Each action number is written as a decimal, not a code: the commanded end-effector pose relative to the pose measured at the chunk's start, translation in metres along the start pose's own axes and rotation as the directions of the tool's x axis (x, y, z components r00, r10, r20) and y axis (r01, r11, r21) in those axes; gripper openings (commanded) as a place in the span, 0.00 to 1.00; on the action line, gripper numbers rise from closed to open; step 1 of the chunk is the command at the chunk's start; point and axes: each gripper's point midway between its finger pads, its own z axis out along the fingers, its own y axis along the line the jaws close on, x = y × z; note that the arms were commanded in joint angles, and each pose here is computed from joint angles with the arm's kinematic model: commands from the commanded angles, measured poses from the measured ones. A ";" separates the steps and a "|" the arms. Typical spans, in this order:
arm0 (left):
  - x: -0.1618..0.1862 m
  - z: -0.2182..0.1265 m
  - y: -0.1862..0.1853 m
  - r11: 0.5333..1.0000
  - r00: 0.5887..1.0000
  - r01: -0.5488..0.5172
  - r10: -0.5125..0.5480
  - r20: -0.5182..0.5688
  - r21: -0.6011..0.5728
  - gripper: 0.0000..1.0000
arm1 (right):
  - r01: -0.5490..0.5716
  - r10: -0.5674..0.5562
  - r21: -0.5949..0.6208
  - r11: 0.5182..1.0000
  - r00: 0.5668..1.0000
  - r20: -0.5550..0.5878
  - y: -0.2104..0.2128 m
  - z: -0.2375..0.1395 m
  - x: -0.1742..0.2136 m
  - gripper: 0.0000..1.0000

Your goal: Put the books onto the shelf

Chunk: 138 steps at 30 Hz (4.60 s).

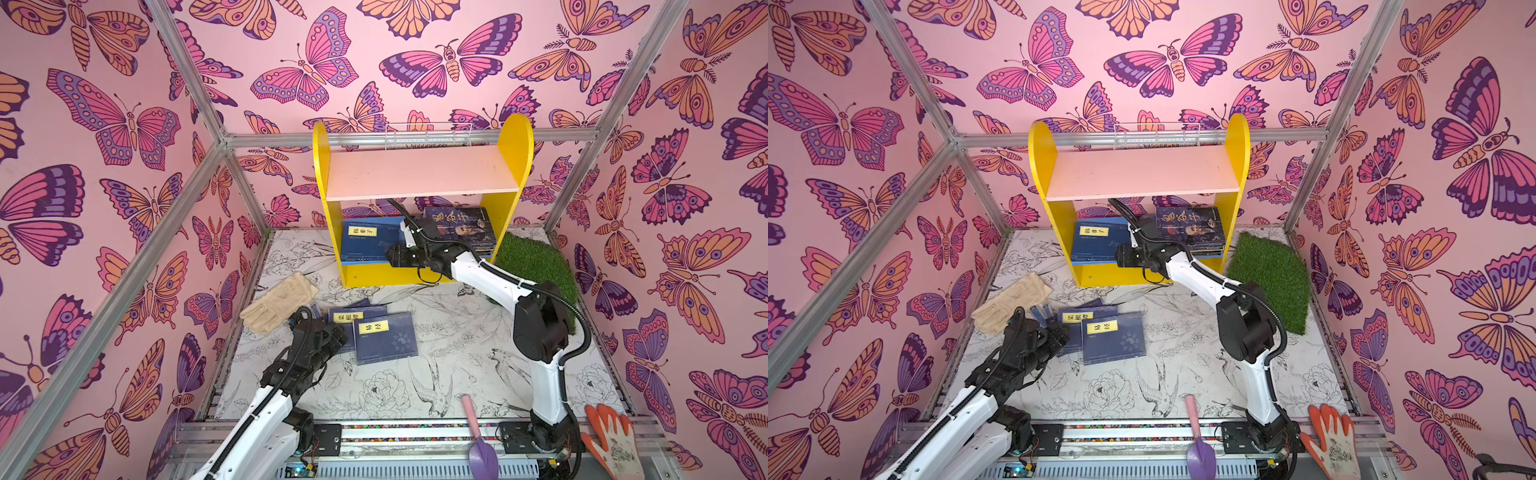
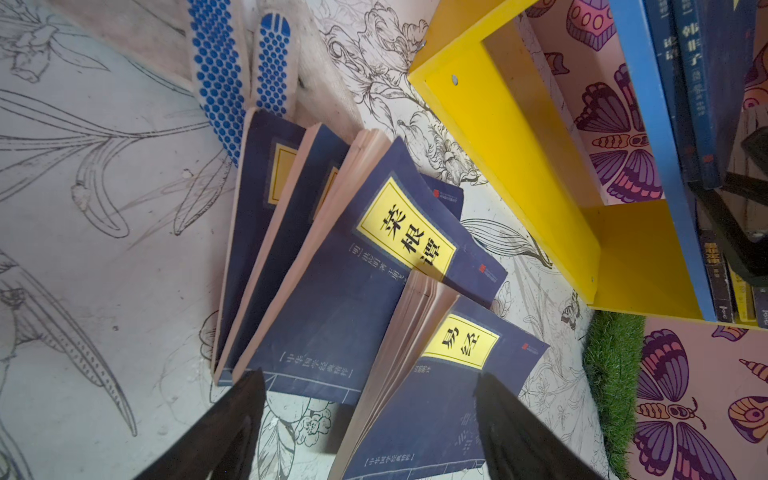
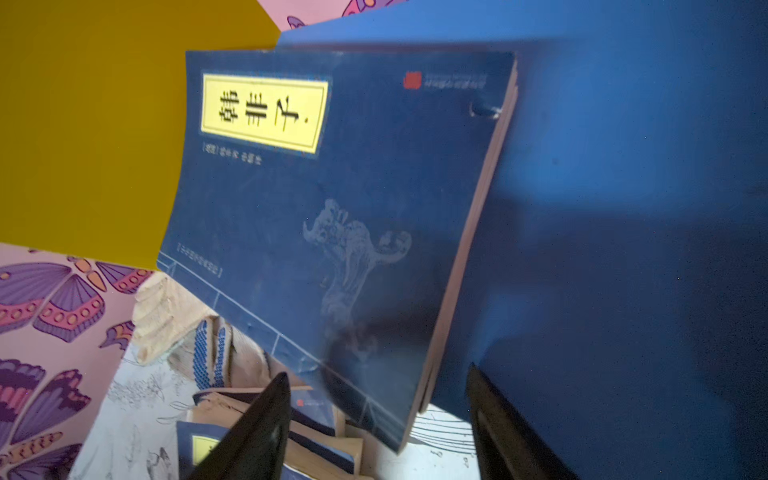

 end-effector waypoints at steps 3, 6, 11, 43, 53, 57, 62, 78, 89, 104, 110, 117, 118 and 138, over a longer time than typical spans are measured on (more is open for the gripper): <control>-0.002 0.000 -0.004 1.000 1.000 -0.002 0.002 -0.004 0.012 0.81 | 0.148 -0.148 0.011 0.989 0.988 -0.040 0.009 -0.012 0.007 0.66; -0.002 0.000 -0.005 1.000 1.000 -0.004 0.004 -0.004 0.012 0.81 | 0.179 -0.178 0.012 0.984 0.982 -0.067 0.009 -0.009 0.012 0.66; -0.002 0.000 -0.004 1.000 1.000 -0.002 0.002 -0.005 0.011 0.81 | 0.209 -0.206 0.028 0.978 0.975 -0.077 0.004 -0.003 0.014 0.63; 0.004 0.006 -0.005 1.000 0.999 -0.009 0.009 -0.040 0.003 0.80 | 0.247 -0.247 -0.006 0.969 0.968 -0.034 0.014 0.010 0.000 0.20; 0.010 0.010 -0.007 0.997 0.993 -0.075 0.076 -0.086 0.006 0.80 | 0.197 -0.204 0.088 0.976 0.975 0.089 0.000 -0.050 -0.005 0.55; 0.018 0.018 -0.002 0.996 0.989 -0.088 0.086 -0.122 -0.013 0.80 | 0.142 -0.145 0.045 0.989 0.988 0.061 -0.010 -0.075 0.036 0.55; 0.031 0.030 -0.003 0.994 0.977 -0.109 0.105 -0.185 -0.011 0.79 | 0.074 -0.080 -0.053 0.996 0.990 -0.119 -0.021 -0.077 0.131 0.55; 0.059 0.057 0.005 0.976 0.942 -0.201 0.168 -0.290 -0.087 0.52 | -0.174 0.093 -0.182 0.968 0.919 -0.382 -0.031 -0.036 0.254 0.54; 0.077 0.069 0.051 0.949 0.938 -0.174 0.077 -0.339 -0.265 0.04 | -0.179 0.059 -0.375 0.910 0.949 -0.310 0.006 -0.053 0.226 0.51; 0.034 0.042 -0.016 1.000 0.974 -0.028 0.028 -0.226 0.002 0.63 | -0.224 0.164 -0.492 0.841 0.973 -0.162 0.017 -0.094 0.159 0.00; 0.017 0.014 -0.068 0.972 0.977 -0.021 0.070 -0.203 0.234 0.86 | -0.221 0.200 -0.606 0.764 0.974 -0.103 0.028 -0.125 0.128 0.00; 0.023 0.011 -0.088 0.945 0.962 -0.035 0.120 -0.245 0.326 0.86 | -0.227 0.224 -0.694 0.683 0.970 -0.096 0.049 -0.144 0.106 0.00; 0.022 0.009 -0.093 0.936 0.963 -0.035 0.125 -0.237 0.350 0.82 | -0.230 0.223 -0.699 0.677 0.969 -0.102 0.051 -0.144 0.106 0.00; -0.015 -0.030 -0.138 0.785 0.999 0.008 0.017 -0.035 0.619 0.00 | -0.316 0.278 -0.580 0.751 0.948 -0.156 0.029 -0.123 0.127 0.42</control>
